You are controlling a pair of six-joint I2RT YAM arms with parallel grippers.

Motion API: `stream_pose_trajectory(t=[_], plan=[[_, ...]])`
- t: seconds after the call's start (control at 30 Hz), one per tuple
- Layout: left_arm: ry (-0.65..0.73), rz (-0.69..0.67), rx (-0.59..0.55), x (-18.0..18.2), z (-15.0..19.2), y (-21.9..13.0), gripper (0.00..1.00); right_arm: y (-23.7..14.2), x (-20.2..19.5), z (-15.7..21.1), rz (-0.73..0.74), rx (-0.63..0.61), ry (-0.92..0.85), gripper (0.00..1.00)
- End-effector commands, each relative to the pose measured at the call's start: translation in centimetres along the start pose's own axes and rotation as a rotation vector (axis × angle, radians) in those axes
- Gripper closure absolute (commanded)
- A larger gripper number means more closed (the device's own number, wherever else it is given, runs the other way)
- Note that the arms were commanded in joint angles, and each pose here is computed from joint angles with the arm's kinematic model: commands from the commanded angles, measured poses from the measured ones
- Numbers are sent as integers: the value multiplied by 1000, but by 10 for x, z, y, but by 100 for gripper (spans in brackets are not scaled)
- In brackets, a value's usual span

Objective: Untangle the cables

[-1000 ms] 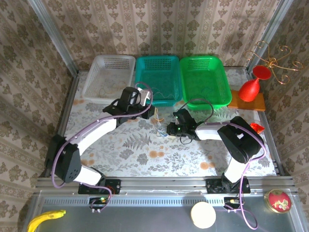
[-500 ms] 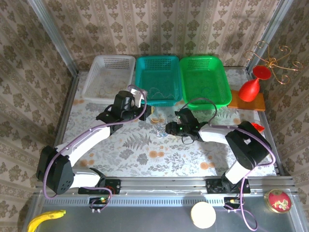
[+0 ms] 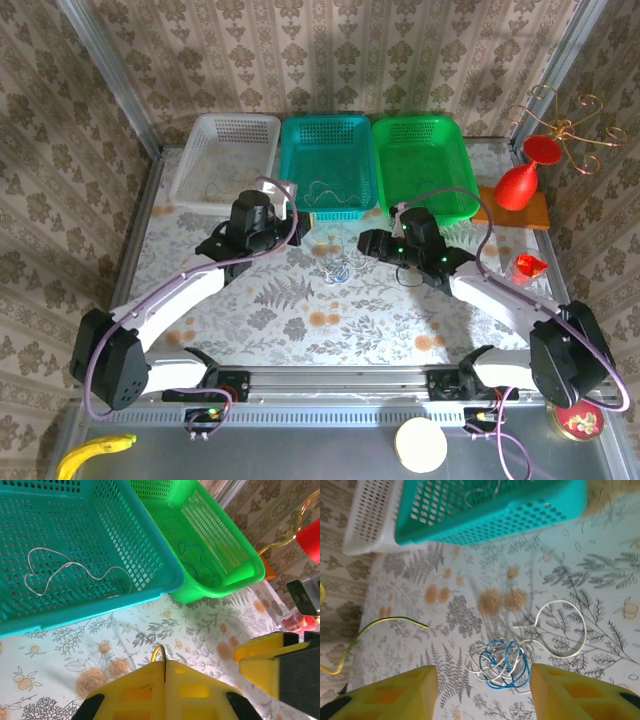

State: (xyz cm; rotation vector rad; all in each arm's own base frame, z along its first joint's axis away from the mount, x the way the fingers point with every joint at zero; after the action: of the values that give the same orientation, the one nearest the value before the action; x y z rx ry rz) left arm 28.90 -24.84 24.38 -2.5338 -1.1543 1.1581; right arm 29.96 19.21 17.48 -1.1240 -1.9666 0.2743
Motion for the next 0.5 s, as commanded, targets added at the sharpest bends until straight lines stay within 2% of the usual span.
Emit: stream_pose_trajectory(t=[0.0, 0.23, 0.47], plan=[[-51, 27, -82, -4, -9, -4, 100, -7, 15, -6, -89, -20, 84, 42], [-130, 91, -159, -7, -13, -6, 100, -5, 41, -29, -252, -96, 250, 33], [-139, 126, -187, -15, -17, -9, 100, 9, 52, -38, -280, -104, 299, 31]])
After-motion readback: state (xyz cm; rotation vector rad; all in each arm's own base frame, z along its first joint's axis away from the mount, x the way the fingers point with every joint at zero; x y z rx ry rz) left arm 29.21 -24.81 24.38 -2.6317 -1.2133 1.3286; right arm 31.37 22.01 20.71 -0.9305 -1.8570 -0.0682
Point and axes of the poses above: each hand's point on the last joint's axis, 136 mm out from that joint toward the fingers, its own y axis out along the fingers, its own x axis along the line the jaws close on, z = x × y, the point moved 3 cm from there along -y, back along the fingers, and after that the axes turned 10 degrees about -y, right-handed, at the moved point
